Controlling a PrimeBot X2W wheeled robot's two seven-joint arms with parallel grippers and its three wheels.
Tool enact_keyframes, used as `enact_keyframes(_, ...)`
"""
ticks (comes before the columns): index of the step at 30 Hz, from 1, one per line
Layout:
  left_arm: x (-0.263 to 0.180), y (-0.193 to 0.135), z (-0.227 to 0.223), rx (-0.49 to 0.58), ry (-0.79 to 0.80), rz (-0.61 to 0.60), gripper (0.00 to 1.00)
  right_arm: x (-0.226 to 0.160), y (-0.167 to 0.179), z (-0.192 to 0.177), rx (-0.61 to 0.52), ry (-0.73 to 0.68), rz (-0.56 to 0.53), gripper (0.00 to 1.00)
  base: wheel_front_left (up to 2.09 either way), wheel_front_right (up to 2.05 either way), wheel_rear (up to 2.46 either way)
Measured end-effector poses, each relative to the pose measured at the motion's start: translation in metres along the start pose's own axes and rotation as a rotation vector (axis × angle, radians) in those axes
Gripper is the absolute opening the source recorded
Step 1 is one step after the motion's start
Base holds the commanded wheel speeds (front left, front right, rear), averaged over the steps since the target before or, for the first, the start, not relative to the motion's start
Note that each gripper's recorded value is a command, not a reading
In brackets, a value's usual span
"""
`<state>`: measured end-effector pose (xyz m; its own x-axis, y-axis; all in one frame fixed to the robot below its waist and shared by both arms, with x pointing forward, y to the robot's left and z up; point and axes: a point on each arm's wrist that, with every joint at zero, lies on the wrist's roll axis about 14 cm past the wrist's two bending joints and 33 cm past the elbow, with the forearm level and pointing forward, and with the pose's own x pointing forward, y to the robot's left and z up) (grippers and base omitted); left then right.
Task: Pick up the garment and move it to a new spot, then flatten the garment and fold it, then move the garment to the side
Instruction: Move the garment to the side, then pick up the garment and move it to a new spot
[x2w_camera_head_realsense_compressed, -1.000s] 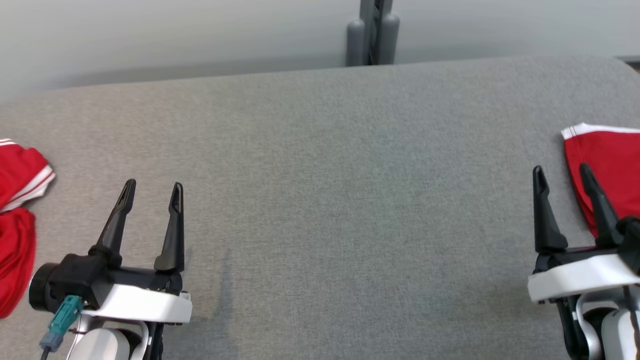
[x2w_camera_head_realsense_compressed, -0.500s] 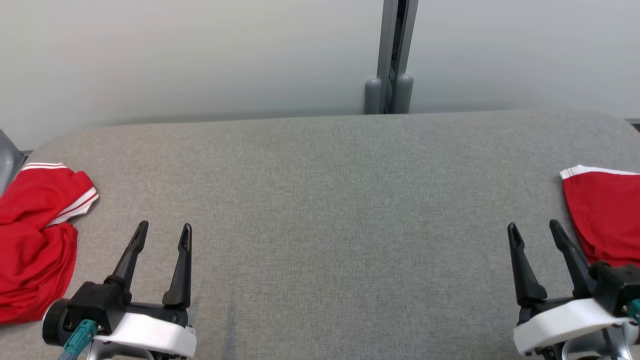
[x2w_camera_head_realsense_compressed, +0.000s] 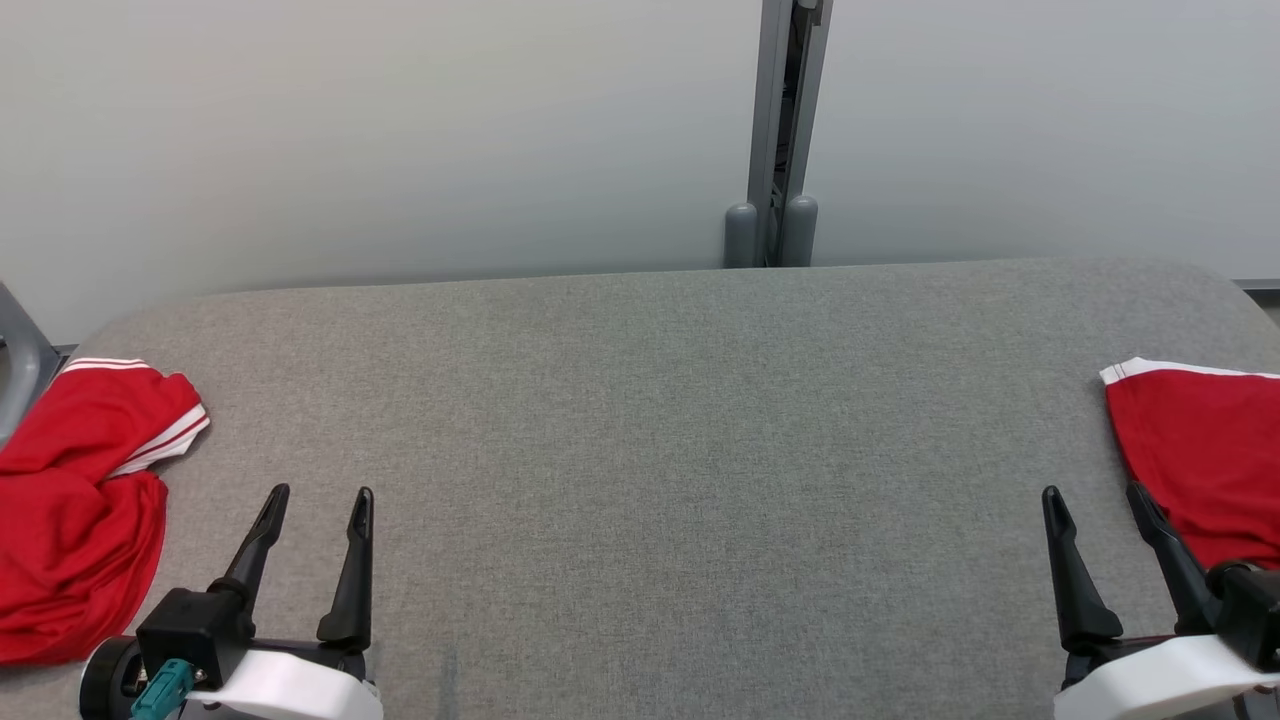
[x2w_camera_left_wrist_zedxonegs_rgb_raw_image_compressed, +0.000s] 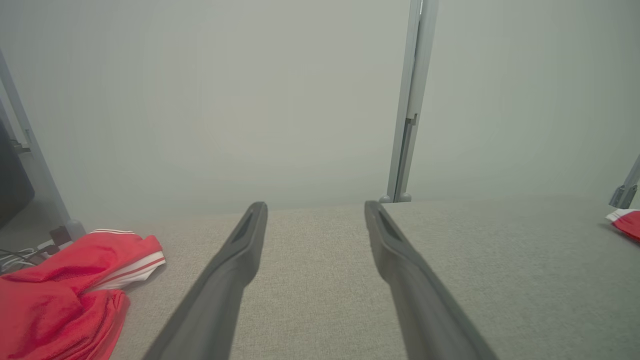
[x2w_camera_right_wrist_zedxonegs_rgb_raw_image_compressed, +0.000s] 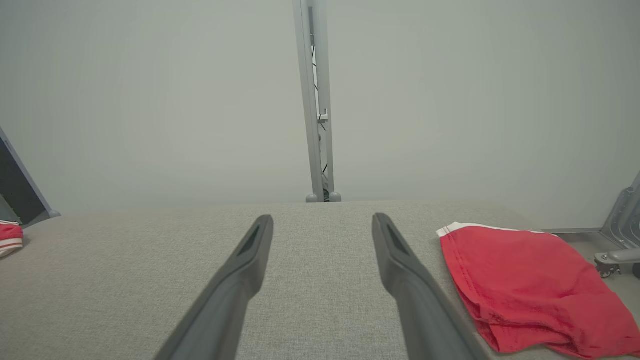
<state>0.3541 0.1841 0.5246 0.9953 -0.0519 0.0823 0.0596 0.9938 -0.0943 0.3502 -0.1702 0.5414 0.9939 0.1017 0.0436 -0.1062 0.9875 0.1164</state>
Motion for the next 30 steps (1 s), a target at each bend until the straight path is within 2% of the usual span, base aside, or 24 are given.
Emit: enact_keyframes(30, 0.0, 0.006, -0.014, 0.004, 0.042, 0.024, 1.0, 0.003, -0.002, -0.006, 0.003, 0.022, -0.005, 1.0, 0.0, 0.0, 0.0)
